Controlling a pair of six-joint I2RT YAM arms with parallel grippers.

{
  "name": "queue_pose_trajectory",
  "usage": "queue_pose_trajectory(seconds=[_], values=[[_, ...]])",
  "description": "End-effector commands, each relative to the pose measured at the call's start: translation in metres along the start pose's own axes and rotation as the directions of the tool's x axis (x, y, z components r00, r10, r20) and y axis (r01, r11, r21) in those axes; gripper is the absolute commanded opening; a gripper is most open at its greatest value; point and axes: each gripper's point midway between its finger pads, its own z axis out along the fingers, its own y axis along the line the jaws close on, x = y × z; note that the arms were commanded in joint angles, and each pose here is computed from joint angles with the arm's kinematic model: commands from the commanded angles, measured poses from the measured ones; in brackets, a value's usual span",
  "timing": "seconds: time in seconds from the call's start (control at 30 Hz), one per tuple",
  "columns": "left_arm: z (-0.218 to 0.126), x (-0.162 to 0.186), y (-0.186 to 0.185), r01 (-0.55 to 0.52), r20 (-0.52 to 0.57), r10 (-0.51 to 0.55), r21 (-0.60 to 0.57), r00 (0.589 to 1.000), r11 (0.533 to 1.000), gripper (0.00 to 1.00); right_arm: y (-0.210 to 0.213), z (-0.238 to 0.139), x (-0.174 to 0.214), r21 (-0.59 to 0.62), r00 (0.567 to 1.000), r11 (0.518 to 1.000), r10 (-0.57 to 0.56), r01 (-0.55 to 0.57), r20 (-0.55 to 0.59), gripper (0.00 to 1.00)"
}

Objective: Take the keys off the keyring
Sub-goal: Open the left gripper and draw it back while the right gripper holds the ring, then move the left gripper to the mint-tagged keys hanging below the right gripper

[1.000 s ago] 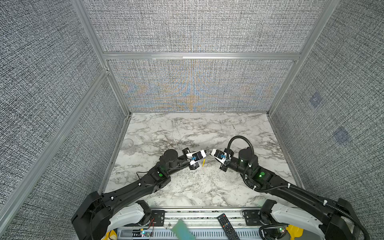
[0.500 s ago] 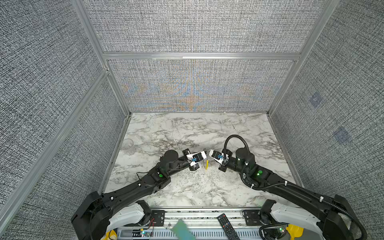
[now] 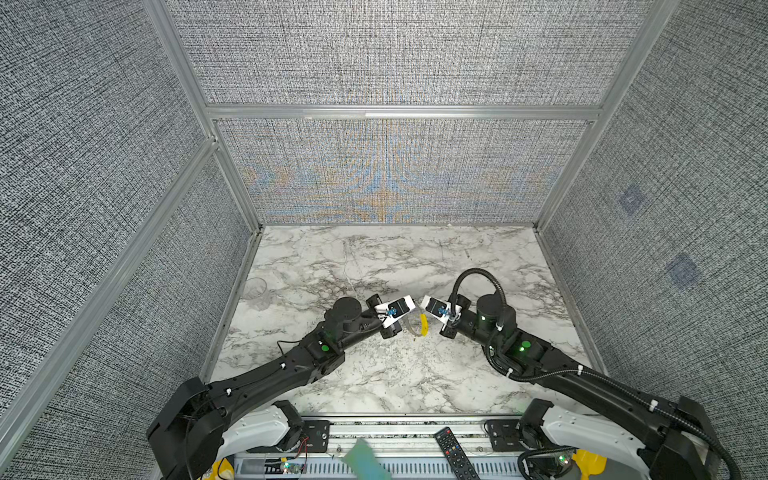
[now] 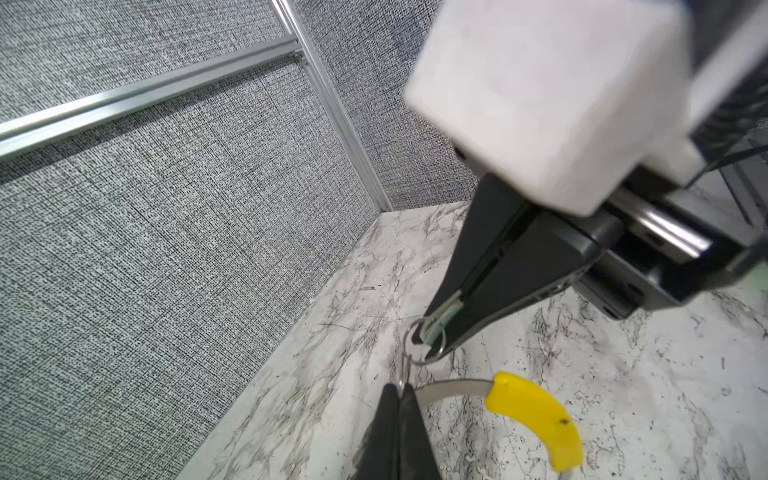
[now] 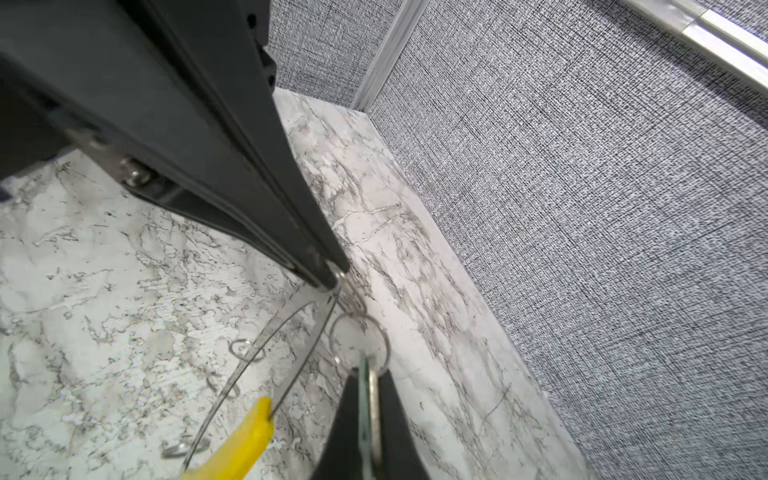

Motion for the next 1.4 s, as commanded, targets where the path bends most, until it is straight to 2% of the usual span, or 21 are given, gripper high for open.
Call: queue_pose_trajectory(seconds=[0.0, 0.3, 0.43, 0.53, 0.6, 0.7, 0.77, 0.93, 1.07, 1.17, 1.37], values=[[0.007, 0.016, 0.011, 0.080, -0.086, -0.084, -0.054, 0.993, 0.995, 0.00, -0.019, 0.002, 0.006, 0.075, 0.994, 0.994, -0.078, 0.084, -0.077, 0.00], [0.018, 0.031, 0.004, 0.204, -0.176, -0.204, -0.016, 0.963, 0.979, 0.00, -0.036, 0.002, -0.008, 0.130, 0.983, 0.975, -0.172, 0.180, -0.068, 0.00], [0.025, 0.032, -0.001, 0.268, -0.193, -0.259, 0.021, 0.946, 0.963, 0.00, -0.029, 0.002, -0.010, 0.096, 0.979, 0.974, -0.200, 0.204, -0.042, 0.00], [0.026, 0.028, 0.005, 0.310, -0.176, -0.305, -0.001, 0.936, 0.951, 0.00, -0.028, 0.001, -0.011, 0.065, 0.984, 0.982, -0.176, 0.176, -0.011, 0.00], [0.022, 0.021, 0.010, 0.307, -0.141, -0.306, -0.009, 0.942, 0.952, 0.00, -0.025, 0.000, -0.012, 0.031, 0.984, 0.984, -0.175, 0.174, 0.015, 0.00], [0.010, 0.012, 0.017, 0.284, -0.097, -0.287, -0.041, 0.953, 0.958, 0.26, -0.022, -0.002, -0.016, -0.038, 0.985, 0.985, -0.166, 0.169, 0.053, 0.00], [0.002, 0.007, 0.020, 0.264, -0.077, -0.268, -0.057, 0.960, 0.963, 0.34, -0.015, -0.003, -0.017, -0.097, 0.982, 0.978, -0.177, 0.183, 0.071, 0.00], [-0.015, 0.002, 0.033, 0.213, -0.063, -0.220, -0.103, 0.973, 0.972, 0.42, -0.010, -0.001, -0.016, -0.206, 0.977, 0.957, -0.190, 0.206, 0.097, 0.00], [-0.021, -0.004, 0.041, 0.177, -0.058, -0.182, -0.089, 0.982, 0.980, 0.43, -0.006, -0.002, -0.019, -0.279, 0.966, 0.927, -0.225, 0.252, 0.127, 0.00], [-0.020, -0.008, 0.043, 0.160, -0.060, -0.162, -0.045, 0.985, 0.986, 0.43, -0.001, -0.001, -0.017, -0.306, 0.951, 0.901, -0.278, 0.308, 0.138, 0.00], [-0.012, -0.016, 0.037, 0.135, -0.025, -0.134, 0.055, 0.991, 0.989, 0.44, -0.009, -0.001, -0.030, -0.280, 0.910, 0.868, -0.370, 0.410, 0.187, 0.00]])
